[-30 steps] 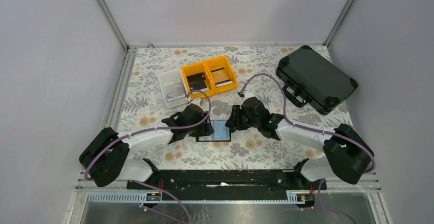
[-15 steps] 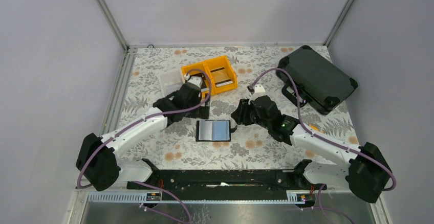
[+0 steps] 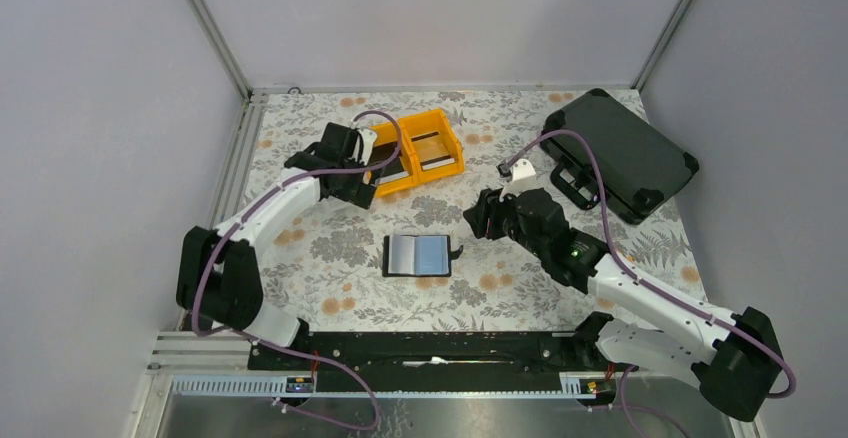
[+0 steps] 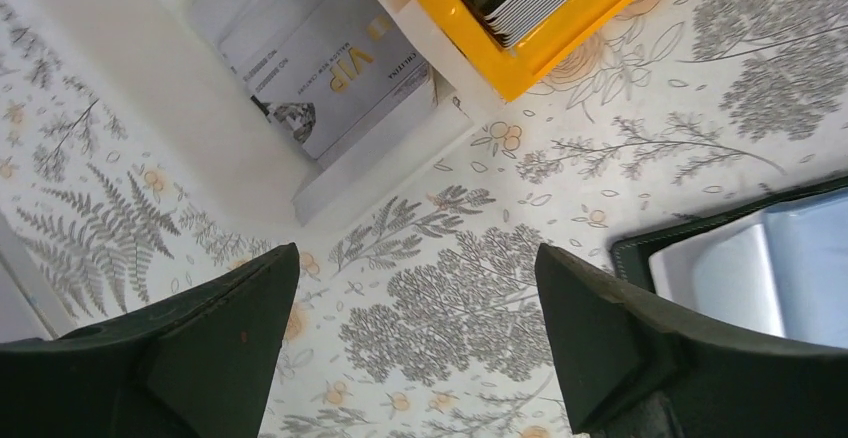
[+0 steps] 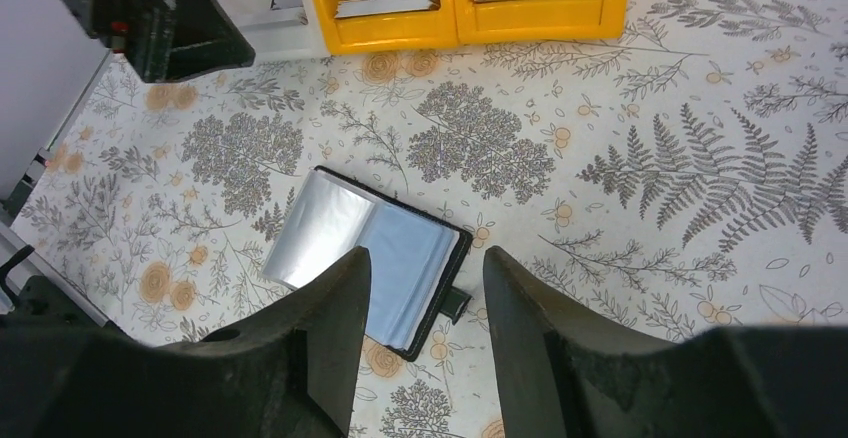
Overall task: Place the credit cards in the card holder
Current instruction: Pick up the credit card from the storage box.
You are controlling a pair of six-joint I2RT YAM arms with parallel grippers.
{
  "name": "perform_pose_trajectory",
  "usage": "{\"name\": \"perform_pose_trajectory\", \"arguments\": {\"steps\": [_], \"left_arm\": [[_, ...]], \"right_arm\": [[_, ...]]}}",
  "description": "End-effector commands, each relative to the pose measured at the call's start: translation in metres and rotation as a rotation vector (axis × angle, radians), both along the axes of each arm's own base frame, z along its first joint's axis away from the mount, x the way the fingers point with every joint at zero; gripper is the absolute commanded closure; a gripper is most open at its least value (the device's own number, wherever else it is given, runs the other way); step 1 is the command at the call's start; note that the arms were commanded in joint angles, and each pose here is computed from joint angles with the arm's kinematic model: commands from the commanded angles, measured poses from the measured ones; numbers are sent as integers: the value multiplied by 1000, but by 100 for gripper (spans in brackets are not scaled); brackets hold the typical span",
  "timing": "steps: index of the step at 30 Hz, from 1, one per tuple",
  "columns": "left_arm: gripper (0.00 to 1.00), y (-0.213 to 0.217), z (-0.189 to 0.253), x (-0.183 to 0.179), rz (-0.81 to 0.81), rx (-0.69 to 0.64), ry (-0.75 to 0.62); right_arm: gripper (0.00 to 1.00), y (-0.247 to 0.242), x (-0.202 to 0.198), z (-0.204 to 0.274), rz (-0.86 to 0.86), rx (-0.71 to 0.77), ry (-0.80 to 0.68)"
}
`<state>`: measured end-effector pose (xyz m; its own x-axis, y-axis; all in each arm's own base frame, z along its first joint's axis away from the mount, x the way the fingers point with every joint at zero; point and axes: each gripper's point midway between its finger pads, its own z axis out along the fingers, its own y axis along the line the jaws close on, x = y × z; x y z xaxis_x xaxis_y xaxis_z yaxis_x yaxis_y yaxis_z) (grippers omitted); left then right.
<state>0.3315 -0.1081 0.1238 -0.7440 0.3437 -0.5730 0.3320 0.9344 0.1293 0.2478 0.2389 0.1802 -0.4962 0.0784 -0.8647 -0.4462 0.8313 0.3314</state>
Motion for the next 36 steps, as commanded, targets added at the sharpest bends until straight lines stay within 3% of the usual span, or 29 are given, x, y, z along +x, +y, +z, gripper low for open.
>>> {"name": "perform_pose_trajectory", "arguments": {"steps": [1,11,22,36], "left_arm": [[8,-14,8,32,-161,-44,-32],[11,-15,-15,54,-309,-91,21],[12,-6,-39,70,-297,-83,47],[13,-2,-54,59,-271,-85,111]], "right_arm": [[47,-9,7,19,-14,-16,-88],[45,-19,1,15,-19,-18,-103],[45,-17,-3,9,7,-24,-92],[44,-19,-3,8,6,-34,-98]]}}
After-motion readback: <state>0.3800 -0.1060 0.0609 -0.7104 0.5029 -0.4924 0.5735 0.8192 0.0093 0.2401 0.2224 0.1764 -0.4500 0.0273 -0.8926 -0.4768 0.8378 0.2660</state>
